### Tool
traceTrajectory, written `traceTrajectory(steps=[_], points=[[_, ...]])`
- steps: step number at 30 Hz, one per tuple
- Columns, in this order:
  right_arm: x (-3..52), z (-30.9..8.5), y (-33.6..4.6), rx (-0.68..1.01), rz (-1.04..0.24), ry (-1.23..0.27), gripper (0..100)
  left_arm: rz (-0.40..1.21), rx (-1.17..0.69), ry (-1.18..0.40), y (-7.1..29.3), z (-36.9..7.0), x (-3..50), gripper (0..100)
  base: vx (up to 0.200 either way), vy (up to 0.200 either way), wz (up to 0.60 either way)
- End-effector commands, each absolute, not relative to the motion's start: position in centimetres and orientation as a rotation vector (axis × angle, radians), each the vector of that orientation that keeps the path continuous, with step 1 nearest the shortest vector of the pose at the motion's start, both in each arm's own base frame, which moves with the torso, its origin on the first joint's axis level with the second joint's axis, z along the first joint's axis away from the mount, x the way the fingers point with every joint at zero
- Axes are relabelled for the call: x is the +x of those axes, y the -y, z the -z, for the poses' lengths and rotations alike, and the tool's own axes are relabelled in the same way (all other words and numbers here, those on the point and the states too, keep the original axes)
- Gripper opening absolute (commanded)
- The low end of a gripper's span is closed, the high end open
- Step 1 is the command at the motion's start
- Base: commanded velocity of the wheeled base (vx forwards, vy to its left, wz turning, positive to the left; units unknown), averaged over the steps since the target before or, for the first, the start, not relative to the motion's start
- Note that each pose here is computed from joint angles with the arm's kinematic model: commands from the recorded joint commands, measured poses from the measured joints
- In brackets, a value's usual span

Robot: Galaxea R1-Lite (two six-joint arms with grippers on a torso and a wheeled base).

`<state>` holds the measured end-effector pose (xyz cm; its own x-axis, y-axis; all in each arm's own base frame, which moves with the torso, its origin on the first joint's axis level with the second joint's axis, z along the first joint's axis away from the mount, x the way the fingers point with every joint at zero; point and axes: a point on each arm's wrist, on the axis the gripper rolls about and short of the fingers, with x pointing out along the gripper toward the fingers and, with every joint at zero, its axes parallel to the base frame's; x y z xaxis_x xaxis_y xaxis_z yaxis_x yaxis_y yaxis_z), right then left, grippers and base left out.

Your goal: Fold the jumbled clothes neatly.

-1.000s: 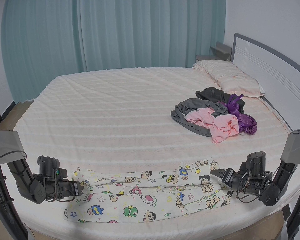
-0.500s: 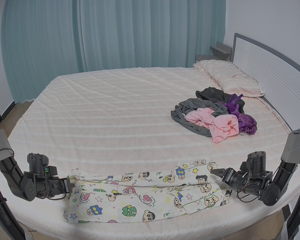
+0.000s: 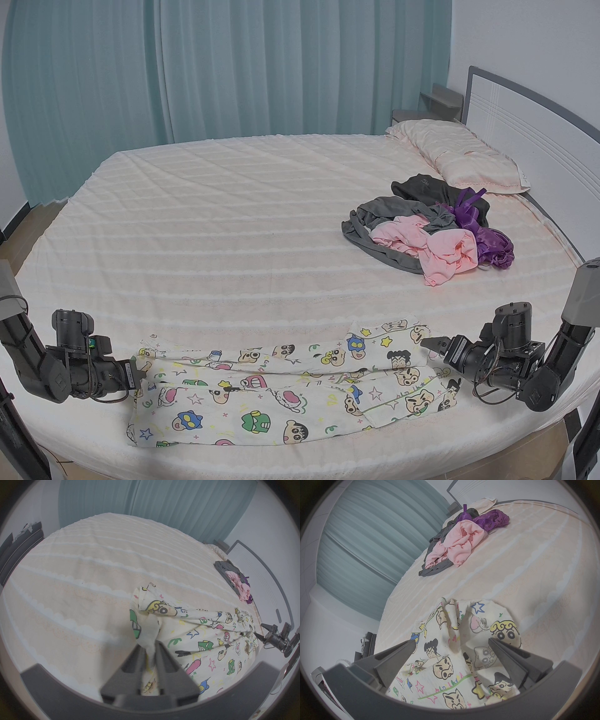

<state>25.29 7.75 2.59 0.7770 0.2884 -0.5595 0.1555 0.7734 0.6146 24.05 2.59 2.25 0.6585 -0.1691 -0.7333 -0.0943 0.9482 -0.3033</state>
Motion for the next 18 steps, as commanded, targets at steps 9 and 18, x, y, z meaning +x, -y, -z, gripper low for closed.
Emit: traceTrajectory(steps=[9,18], points=[[25.3,-2.5,-7.7,0.697,-0.077,-0.693,100,-0.026,-0.356,-0.782,-4.5,-3.6,24.0,100,0.000,0.000,0.00],[25.4,-2.5,-7.6,0.698,-0.073,-0.693,100,-0.104,-0.475,-0.626,-3.5,-7.2,25.1,100,0.000,0.000,0.00]])
